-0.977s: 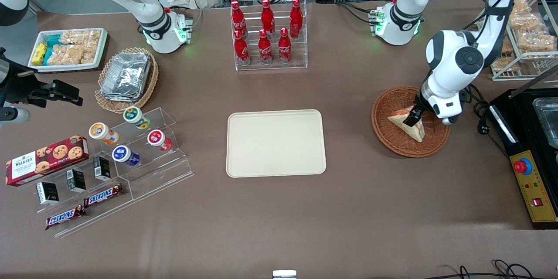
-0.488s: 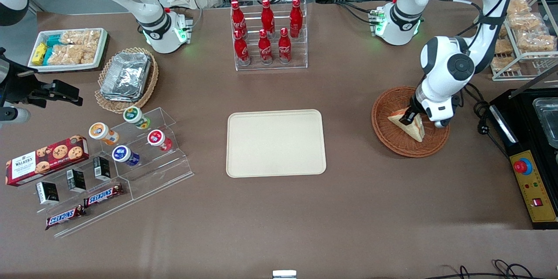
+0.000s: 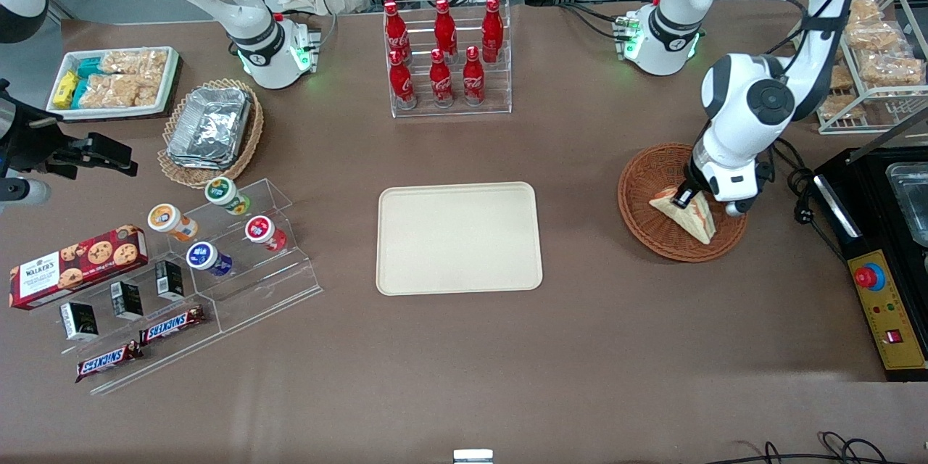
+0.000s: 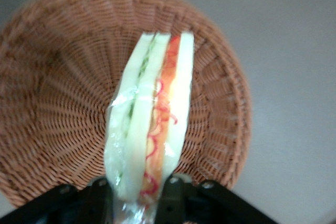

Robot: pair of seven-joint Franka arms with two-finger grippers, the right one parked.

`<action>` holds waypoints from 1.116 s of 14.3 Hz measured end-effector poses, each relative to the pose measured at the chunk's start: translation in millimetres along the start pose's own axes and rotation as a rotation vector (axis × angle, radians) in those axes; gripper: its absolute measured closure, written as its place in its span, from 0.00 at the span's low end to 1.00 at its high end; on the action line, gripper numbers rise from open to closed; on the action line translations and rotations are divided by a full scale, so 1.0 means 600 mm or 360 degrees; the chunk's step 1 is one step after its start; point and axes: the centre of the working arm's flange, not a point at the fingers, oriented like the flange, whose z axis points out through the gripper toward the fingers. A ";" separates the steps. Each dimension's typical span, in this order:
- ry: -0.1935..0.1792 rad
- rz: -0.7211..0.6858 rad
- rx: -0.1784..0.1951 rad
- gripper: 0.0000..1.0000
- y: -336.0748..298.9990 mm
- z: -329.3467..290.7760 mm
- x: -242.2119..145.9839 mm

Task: Place sandwich from basket to tray
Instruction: 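Lift the sandwich and carry it with the left gripper toward the beige tray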

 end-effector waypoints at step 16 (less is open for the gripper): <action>-0.0230 0.0947 0.0125 0.79 0.318 -0.342 -0.253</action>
